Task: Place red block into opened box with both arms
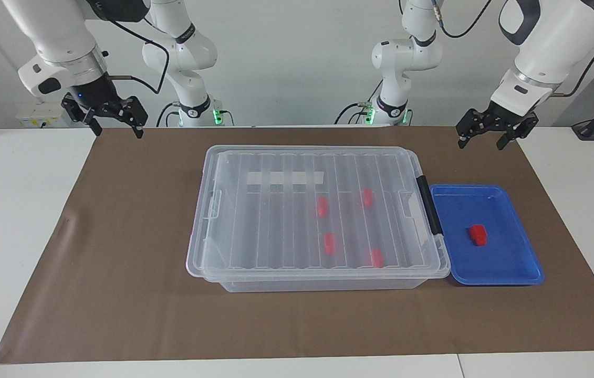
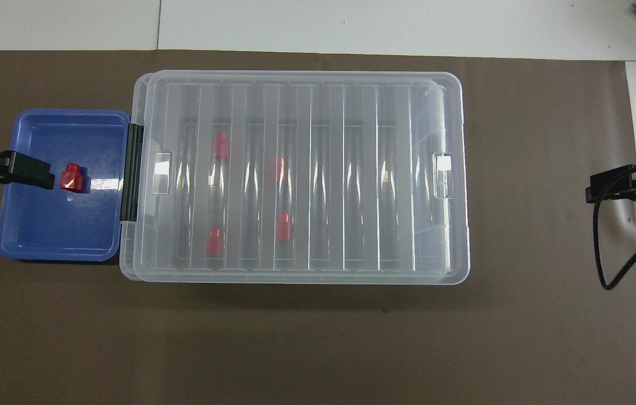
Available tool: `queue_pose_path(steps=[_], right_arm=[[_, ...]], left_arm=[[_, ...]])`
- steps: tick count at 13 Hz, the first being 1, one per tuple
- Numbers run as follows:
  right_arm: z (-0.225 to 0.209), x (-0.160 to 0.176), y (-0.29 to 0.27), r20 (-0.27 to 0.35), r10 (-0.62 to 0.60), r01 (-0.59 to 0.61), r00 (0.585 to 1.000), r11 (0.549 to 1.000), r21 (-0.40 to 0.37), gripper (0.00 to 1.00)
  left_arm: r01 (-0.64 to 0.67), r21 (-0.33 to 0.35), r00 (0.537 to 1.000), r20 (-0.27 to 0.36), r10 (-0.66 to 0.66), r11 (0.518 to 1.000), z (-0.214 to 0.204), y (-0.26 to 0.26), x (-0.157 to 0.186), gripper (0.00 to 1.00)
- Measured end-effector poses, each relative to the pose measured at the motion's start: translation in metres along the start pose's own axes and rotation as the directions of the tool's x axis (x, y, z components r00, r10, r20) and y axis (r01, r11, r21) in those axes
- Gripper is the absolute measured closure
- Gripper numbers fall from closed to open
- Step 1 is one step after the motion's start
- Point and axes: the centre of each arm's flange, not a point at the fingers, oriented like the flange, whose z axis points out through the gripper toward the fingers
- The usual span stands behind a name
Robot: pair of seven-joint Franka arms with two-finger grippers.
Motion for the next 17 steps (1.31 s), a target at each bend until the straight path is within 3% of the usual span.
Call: queue_pose_path(steps=[6, 9, 12, 17], right_arm=[[0.000, 0.000, -0.004, -0.004, -0.007, 0.007, 1.000, 1.000, 0.000, 0.00], [0.013, 0.009, -0.031, -0.060, -0.052, 0.053, 0.997, 0.999, 0.006, 0.00], [0.055, 0.026, -0.085, -0.124, -0.116, 0.125, 0.985, 0.990, 0.064, 0.00], [0.135, 0.059, -0.144, -0.163, -0.161, 0.177, 0.973, 0.980, 0.094, 0.00]], left_arm=[[0.000, 0.000, 1.000, 0.000, 0.000, 1.000, 0.000, 0.000, 0.000, 0.00], [0.000, 0.000, 1.000, -0.001, 0.000, 1.000, 0.000, 0.000, 0.000, 0.00], [0.000, 0.000, 1.000, -0.001, 0.000, 1.000, 0.000, 0.000, 0.000, 0.00], [0.000, 0.000, 1.000, -0.001, 0.000, 1.000, 0.000, 0.000, 0.000, 0.00]])
